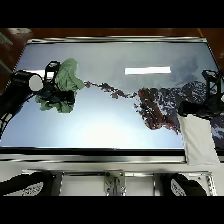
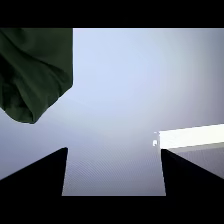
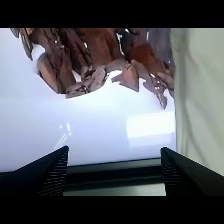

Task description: Fold the shirts.

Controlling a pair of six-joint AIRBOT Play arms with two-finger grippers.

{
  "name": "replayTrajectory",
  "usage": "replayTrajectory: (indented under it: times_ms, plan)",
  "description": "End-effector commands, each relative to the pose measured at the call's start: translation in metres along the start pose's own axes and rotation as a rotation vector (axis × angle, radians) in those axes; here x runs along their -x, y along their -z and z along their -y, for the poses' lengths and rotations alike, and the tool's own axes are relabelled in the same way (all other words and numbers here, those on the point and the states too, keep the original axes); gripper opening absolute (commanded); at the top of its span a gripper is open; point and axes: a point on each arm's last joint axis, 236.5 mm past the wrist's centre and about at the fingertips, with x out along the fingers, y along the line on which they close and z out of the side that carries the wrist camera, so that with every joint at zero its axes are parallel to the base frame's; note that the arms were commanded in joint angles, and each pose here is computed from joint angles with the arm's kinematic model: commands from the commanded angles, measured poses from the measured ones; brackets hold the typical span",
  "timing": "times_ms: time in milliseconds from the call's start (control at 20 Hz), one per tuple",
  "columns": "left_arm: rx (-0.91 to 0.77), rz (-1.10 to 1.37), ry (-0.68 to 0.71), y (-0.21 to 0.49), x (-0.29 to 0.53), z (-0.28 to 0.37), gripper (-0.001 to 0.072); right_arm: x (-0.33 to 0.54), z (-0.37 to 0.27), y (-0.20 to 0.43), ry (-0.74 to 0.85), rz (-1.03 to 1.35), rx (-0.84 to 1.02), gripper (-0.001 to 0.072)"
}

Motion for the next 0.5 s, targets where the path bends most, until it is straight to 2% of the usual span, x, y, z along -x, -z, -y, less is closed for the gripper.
replayTrajectory:
  times_ms: [0,250,450]
  plan:
    - [0.0,0.031,0.01,-0.007,0.0,0.003,0.0715,0.0,0.0,-0.014,0.0,0.059,-0.016,0.0678]
    - [0.04,0.071,0.11,-0.017,0.001,0.027,0.0714,0.0,-0.005,-0.012,-0.024,0.049,-0.021,0.0678]
    - [0.019,0.204,0.125,-0.052,-0.006,0.03,0.0715,0.001,-0.006,-0.026,-0.025,0.108,-0.022,0.0678]
